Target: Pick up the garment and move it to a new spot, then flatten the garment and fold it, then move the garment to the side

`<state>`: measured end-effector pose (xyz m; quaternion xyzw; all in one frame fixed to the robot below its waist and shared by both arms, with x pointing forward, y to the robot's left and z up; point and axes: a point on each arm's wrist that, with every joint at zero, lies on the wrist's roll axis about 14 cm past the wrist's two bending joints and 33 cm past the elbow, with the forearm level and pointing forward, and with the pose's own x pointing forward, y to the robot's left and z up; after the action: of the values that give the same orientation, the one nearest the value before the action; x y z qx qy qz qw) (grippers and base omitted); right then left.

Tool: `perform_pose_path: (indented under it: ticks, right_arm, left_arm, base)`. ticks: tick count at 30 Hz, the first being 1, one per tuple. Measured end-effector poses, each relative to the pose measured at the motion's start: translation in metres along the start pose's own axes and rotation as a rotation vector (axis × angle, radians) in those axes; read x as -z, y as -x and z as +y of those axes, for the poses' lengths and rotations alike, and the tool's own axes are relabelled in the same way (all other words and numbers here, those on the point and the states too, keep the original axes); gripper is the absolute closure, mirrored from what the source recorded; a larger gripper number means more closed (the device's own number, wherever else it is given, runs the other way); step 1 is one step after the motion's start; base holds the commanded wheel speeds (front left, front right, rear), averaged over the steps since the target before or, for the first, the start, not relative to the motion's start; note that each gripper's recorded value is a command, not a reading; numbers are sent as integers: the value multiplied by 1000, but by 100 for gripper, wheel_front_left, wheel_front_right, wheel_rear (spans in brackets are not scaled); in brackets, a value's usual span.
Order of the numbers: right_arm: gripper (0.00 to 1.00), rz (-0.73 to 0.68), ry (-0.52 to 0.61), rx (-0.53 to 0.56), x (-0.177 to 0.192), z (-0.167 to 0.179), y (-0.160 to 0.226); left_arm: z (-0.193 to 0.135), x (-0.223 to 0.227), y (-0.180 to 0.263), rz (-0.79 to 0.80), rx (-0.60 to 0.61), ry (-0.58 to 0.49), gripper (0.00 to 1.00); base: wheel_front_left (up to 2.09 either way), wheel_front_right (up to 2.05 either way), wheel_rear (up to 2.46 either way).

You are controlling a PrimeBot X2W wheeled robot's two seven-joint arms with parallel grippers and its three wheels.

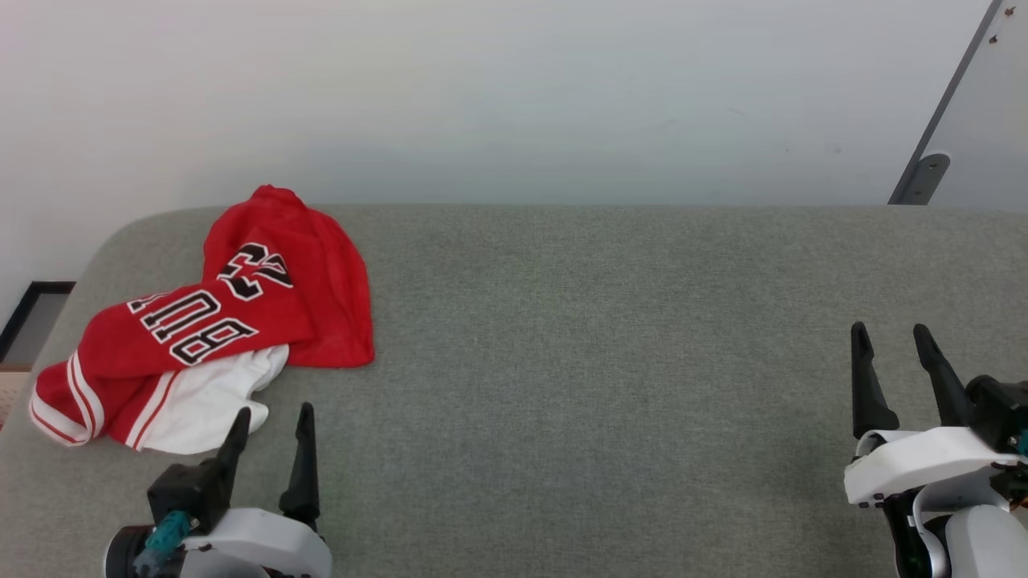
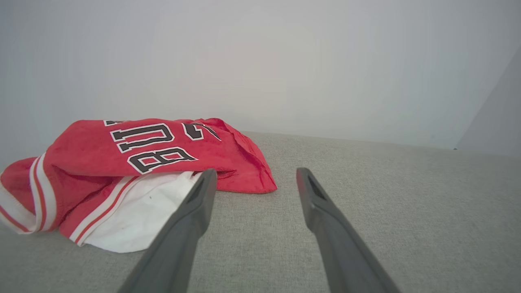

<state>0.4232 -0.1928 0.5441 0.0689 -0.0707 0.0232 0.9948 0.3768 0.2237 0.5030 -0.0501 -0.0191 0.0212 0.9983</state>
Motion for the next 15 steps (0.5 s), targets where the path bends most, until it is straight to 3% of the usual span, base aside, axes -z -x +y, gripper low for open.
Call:
perform_pose_path:
  ticks: [15]
  right_arm:
    - [0, 1, 61, 27, 6, -8, 8]
  left_arm:
    - [4, 8, 5, 13, 4, -63, 0]
  base:
    - [0, 0, 0]
